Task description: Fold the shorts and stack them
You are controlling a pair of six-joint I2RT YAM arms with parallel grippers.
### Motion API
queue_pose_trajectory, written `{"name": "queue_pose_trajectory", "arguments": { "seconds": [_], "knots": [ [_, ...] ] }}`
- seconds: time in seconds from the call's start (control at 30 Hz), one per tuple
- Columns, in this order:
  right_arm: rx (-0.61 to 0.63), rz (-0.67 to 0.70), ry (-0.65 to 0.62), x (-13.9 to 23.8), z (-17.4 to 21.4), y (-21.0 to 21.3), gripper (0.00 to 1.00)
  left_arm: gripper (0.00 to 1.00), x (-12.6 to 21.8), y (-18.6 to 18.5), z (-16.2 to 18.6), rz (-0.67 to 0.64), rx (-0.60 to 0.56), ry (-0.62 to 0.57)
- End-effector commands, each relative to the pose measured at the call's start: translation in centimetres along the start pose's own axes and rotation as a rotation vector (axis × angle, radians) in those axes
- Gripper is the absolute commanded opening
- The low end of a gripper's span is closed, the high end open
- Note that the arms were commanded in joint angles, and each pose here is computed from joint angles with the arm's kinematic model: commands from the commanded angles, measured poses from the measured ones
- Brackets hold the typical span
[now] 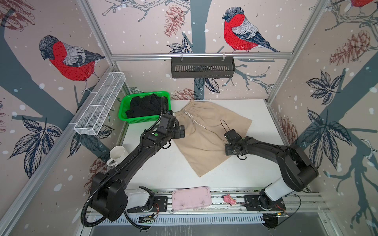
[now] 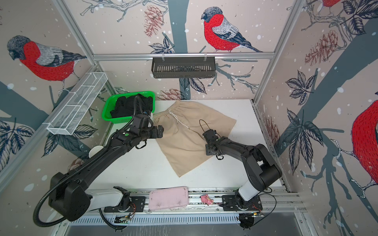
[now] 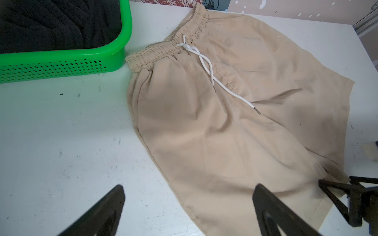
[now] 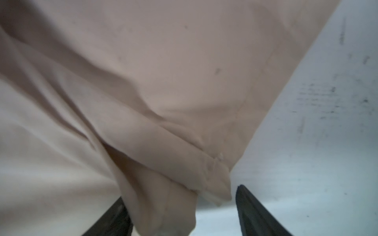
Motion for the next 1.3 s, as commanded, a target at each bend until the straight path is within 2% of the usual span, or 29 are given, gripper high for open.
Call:
{"name": "queue_pose_trajectory", "arguments": {
  "seconds": [0.0,0.2,0.3,0.4,0.5,0.63,0.8,0.93,1.1,1.17,1.27],
  "knots": [
    [0.002,0.061,0.038,0.2,-0.1,-1.9,0.76,0.98,0.0,0.4,0.5,-0.027,0.022,0.026],
    [-0.071,0.086,-0.068,2.9,-3.3,-5.5,0.78,0.98,-2.1,1.4,0.7,-0.101,0.037,-0.030],
    [-0.062,0.032,-0.138,5.3,-4.0,-5.4,0.79,0.98,-3.6,2.0,-0.6,-0.096,0.067,-0.072],
    [0.029,-0.071,-0.184,7.2,-3.6,-1.7,0.80,0.98,-4.2,2.0,-2.4,-0.051,0.089,-0.092],
    [0.077,-0.139,-0.158,7.8,-2.1,2.2,0.80,0.98,-3.9,1.6,-3.3,-0.033,0.071,-0.119],
    [0.074,-0.277,-0.128,6.1,0.2,5.9,0.74,0.98,-4.1,2.0,-3.7,-0.039,0.056,-0.128],
    [0.090,-0.314,-0.059,3.8,2.2,7.9,0.66,0.98,-5.7,2.5,-4.1,-0.010,0.063,-0.140],
    [0.081,-0.285,0.015,2.8,4.2,7.0,0.66,0.98,-7.3,2.4,-4.8,-0.028,0.050,-0.138],
    [-0.023,-0.258,0.130,2.0,7.2,3.6,0.67,0.98,-8.3,1.7,-5.3,-0.006,0.031,-0.101],
    [-0.099,-0.279,0.146,2.1,7.7,2.0,0.67,0.98,-9.0,0.8,-5.4,0.102,-0.046,-0.068],
    [-0.152,-0.305,0.070,3.3,7.0,0.8,0.70,0.98,-10.6,-0.7,-5.3,0.271,-0.093,-0.031]
  ]
}}
Point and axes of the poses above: each gripper's point midway between its finger pads, its own x axis back along the fingers, its own y axis along the line the jaws close on, z = x × y, the point moved 10 cm from there along x, back along the fingers, and after that the axes turned 12 degrees about x, right-handed, at the moved point
